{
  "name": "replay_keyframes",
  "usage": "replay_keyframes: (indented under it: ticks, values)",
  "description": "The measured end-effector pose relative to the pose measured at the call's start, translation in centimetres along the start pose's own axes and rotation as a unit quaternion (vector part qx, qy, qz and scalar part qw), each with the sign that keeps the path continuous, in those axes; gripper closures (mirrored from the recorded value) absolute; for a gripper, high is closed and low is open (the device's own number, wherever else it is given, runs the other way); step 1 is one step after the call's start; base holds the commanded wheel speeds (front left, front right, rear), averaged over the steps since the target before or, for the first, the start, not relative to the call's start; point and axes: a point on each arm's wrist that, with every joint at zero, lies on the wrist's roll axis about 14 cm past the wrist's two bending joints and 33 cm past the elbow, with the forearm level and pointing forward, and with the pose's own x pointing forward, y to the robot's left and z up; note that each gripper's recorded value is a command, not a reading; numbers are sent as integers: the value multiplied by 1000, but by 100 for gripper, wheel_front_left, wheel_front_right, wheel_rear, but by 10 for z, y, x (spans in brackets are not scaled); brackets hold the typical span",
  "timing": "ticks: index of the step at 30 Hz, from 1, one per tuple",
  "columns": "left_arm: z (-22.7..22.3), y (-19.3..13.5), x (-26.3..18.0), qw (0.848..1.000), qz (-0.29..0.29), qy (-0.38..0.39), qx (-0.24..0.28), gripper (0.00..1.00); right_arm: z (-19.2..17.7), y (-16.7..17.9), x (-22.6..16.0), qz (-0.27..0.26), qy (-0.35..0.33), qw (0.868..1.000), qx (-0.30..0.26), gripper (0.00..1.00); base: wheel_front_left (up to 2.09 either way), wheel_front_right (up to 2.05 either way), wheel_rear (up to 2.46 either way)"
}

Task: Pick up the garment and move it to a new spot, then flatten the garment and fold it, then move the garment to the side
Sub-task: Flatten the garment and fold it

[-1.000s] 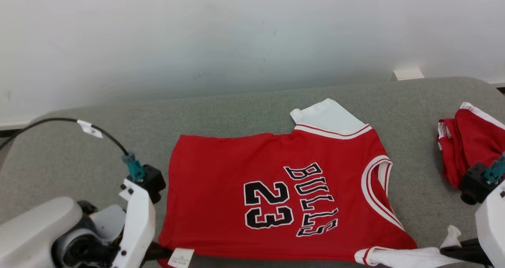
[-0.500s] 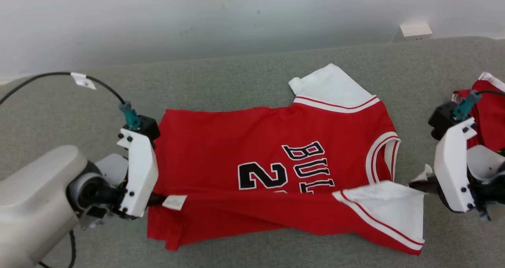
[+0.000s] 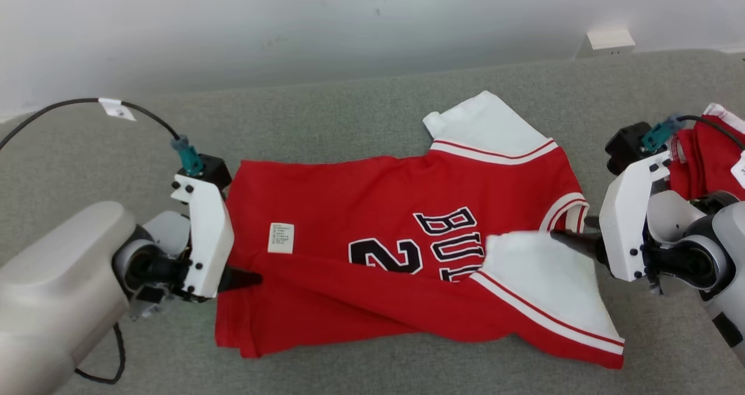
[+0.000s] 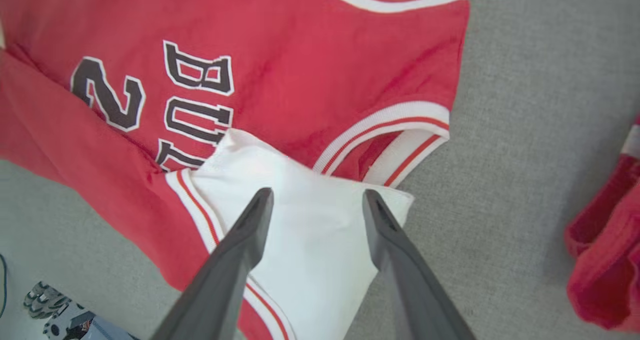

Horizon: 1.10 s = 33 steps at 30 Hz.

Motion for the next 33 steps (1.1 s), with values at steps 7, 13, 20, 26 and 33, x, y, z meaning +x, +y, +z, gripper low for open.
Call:
replay_keyframes:
  ticks: [7,13,20,26,33]
  values:
    - [25,-11,-27,994,7,-103,20,0,53,10,-34,-14,-194,980,-36,0,0,0,0]
    - [60,-9,-74,956,49,-283,55,0,94,4,-96,-56,-410,908,-59,0,0,0,0]
    - [74,-7,-123,865,124,-485,38,0,83,-9,-143,-99,-563,820,-19,0,0,0,0]
    - [46,-14,-133,816,161,-556,-3,0,37,-12,-140,-137,-583,801,16,0,0,0,0]
    - [14,-19,-115,800,171,-568,-91,0,-25,-25,-113,-176,-543,818,71,0,0,0,0]
